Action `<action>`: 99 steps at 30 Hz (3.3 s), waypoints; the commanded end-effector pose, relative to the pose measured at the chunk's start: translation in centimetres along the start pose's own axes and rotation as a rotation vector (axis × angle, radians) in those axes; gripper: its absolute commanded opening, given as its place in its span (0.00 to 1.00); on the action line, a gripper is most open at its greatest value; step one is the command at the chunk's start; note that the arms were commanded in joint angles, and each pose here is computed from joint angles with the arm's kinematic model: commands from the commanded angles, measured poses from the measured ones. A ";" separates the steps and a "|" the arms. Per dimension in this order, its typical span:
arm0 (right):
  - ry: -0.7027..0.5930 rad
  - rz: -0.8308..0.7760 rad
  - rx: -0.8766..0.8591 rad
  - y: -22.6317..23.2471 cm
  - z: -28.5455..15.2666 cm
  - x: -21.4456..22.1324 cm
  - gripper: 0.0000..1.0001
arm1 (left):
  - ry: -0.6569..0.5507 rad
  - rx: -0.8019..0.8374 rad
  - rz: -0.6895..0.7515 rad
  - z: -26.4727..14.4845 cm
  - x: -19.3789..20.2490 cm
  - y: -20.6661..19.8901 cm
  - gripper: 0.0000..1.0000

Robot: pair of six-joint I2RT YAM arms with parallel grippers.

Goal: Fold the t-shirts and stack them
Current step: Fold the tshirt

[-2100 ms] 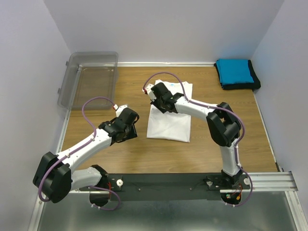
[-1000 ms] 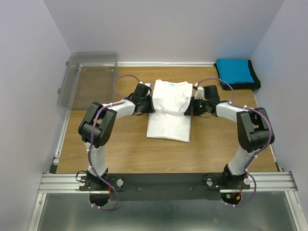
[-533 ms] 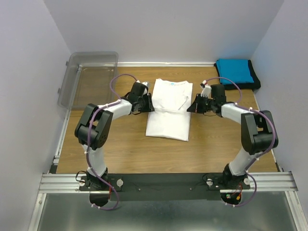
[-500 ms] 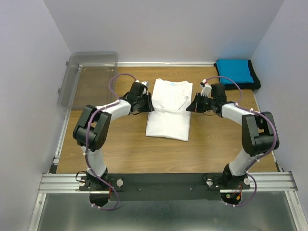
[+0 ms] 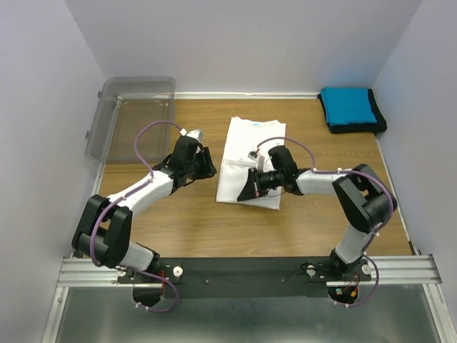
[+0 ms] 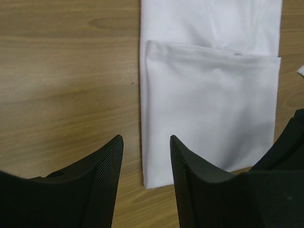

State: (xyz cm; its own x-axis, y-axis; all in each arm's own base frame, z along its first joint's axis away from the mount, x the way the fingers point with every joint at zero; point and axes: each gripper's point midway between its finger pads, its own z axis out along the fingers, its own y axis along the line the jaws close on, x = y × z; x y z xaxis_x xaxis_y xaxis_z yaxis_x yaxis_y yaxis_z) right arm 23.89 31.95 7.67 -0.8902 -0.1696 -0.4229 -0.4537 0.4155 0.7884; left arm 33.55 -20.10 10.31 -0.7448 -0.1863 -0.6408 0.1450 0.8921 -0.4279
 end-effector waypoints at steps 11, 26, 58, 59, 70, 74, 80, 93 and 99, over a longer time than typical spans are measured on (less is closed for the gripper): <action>0.049 0.215 0.011 -5.7 2.6 5.7 0.01 | 0.010 -0.076 -0.038 -1.8 2.8 1.7 0.53; -0.137 0.196 0.132 -5.3 -5.8 3.6 0.01 | 0.161 0.068 0.099 0.5 6.8 -4.9 0.49; -0.304 0.256 0.658 -8.7 -18.1 4.1 0.71 | 0.249 -0.302 0.004 -1.4 11.2 0.0 0.75; -0.313 0.254 0.684 -8.8 -18.5 3.9 0.75 | 0.270 -0.312 0.017 -1.2 11.9 -0.3 0.75; -0.270 0.260 0.735 -8.8 -18.3 4.6 0.77 | 0.285 -0.372 0.053 0.4 12.7 -0.8 0.70; -0.240 0.256 0.741 -8.8 -17.6 5.1 0.77 | 0.277 -0.385 0.047 0.4 12.7 -0.6 0.69; -0.206 0.239 0.776 -8.8 -16.8 5.5 0.76 | 0.296 -0.424 0.069 0.7 13.4 0.4 0.65; -0.175 0.221 0.960 -10.4 -15.6 5.3 0.75 | 0.360 -0.454 0.111 2.1 15.7 1.9 0.48; -0.198 0.217 0.996 -10.3 -15.2 4.7 0.73 | 0.395 -0.440 0.128 1.8 16.6 1.9 0.22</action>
State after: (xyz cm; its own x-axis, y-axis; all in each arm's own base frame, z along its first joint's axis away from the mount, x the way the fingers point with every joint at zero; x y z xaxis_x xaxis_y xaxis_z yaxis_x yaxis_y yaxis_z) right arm 22.71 13.78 3.85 -0.9058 0.0774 -0.4166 -0.0177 0.9754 0.2197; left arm 25.93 -24.49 1.83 -0.8825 -0.0351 -0.4691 0.0155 0.9945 -0.1036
